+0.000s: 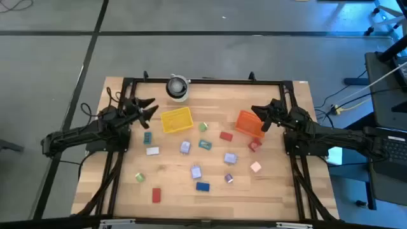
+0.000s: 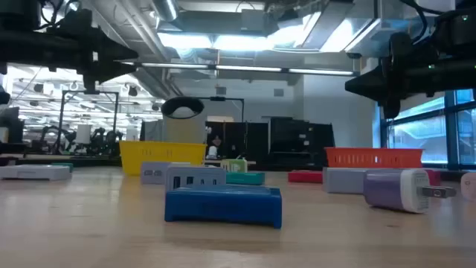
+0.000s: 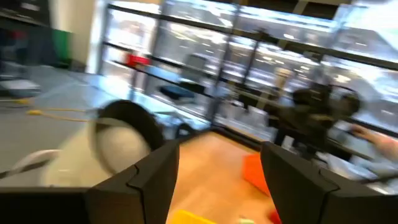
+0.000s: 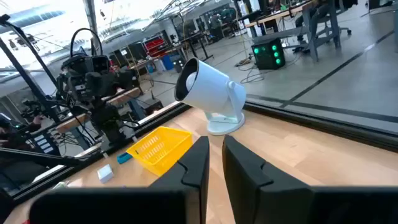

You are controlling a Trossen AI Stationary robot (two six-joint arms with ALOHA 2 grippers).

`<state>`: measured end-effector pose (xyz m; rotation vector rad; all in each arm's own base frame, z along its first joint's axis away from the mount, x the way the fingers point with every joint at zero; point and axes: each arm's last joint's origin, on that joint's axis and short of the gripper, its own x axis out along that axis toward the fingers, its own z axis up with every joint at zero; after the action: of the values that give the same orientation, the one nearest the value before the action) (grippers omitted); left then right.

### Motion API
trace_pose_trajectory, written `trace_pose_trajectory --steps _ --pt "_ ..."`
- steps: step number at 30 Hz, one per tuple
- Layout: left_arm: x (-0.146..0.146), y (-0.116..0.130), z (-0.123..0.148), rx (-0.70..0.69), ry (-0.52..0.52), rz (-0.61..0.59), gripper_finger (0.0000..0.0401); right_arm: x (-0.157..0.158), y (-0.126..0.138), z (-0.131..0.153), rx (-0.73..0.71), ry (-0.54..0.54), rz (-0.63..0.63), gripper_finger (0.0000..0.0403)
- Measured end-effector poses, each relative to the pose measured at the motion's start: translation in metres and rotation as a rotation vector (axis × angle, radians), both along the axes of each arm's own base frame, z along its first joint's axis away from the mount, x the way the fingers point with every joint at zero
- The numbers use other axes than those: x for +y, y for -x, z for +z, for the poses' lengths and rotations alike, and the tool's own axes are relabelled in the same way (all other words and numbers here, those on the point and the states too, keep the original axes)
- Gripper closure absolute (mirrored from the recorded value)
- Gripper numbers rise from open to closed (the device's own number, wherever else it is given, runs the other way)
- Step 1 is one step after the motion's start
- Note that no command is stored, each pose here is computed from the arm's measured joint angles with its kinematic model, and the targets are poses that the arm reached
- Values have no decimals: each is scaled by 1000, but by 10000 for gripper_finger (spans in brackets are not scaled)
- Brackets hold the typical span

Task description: Pick & Place Office items

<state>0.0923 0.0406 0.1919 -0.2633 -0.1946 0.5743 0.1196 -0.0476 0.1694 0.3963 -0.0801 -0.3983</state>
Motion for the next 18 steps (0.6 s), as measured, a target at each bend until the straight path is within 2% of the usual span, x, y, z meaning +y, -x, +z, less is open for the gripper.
trace_pose_trajectory --steps 4,6,13,16,18 --pt "3 3 0 -18 31 152 179 0 0 0 -7 -16 -2 355" --pt "4 4 -1 -37 68 188 179 0 0 0 -7 -6 -19 355" --pt "4 2 -12 30 162 141 179 -1 0 0 -15 -21 -30 355" --pt "4 2 -17 55 202 146 179 -1 0 -1 16 14 -35 355" --pt "4 3 -17 74 184 159 179 -1 0 -2 50 51 -35 355"
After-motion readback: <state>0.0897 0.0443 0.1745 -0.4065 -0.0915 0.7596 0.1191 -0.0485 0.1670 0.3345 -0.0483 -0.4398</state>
